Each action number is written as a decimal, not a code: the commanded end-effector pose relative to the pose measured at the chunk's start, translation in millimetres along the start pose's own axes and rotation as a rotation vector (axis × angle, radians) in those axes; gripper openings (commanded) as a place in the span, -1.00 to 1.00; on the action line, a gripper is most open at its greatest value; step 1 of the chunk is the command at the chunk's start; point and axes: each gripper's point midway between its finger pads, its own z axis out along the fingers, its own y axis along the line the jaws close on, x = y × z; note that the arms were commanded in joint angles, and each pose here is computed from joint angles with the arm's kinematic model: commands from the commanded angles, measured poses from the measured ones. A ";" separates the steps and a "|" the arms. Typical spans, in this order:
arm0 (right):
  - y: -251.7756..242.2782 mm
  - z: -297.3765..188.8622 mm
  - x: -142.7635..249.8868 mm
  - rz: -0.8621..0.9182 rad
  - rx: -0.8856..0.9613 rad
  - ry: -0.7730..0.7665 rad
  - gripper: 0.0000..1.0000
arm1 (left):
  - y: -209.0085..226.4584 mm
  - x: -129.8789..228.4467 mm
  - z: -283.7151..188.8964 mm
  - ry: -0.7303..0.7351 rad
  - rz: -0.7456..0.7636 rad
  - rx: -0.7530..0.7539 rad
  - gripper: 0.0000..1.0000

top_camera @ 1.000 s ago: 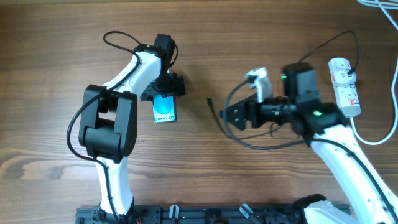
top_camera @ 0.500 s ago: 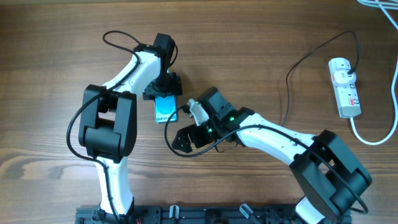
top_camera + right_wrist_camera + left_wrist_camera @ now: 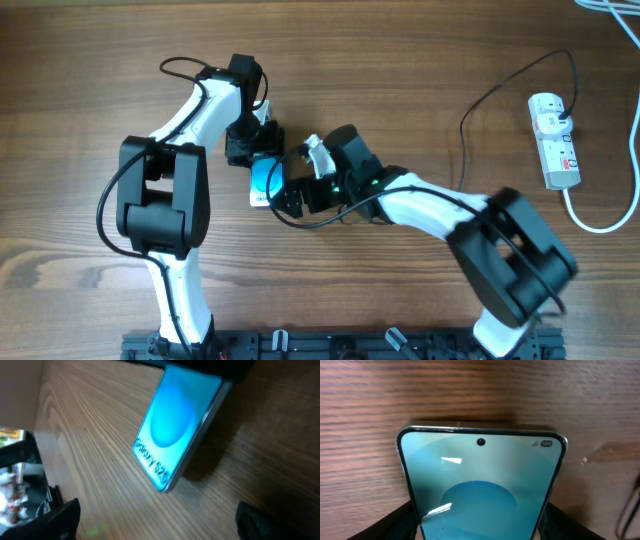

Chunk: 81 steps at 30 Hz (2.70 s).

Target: Plug charger to phone and switch on socket

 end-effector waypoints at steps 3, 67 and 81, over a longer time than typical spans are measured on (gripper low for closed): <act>-8.5 31.2 5.4 0.148 -0.105 0.026 0.90 | -18.8 30.1 35.7 0.157 0.011 0.131 0.40; 101.0 -118.6 -93.3 -0.033 -0.827 -0.198 -0.91 | -132.4 84.3 -230.1 -0.412 0.382 0.666 0.02; 95.2 -122.2 -94.2 -0.038 -0.820 -0.196 0.42 | -136.1 90.9 -231.6 -0.385 0.384 0.703 -0.92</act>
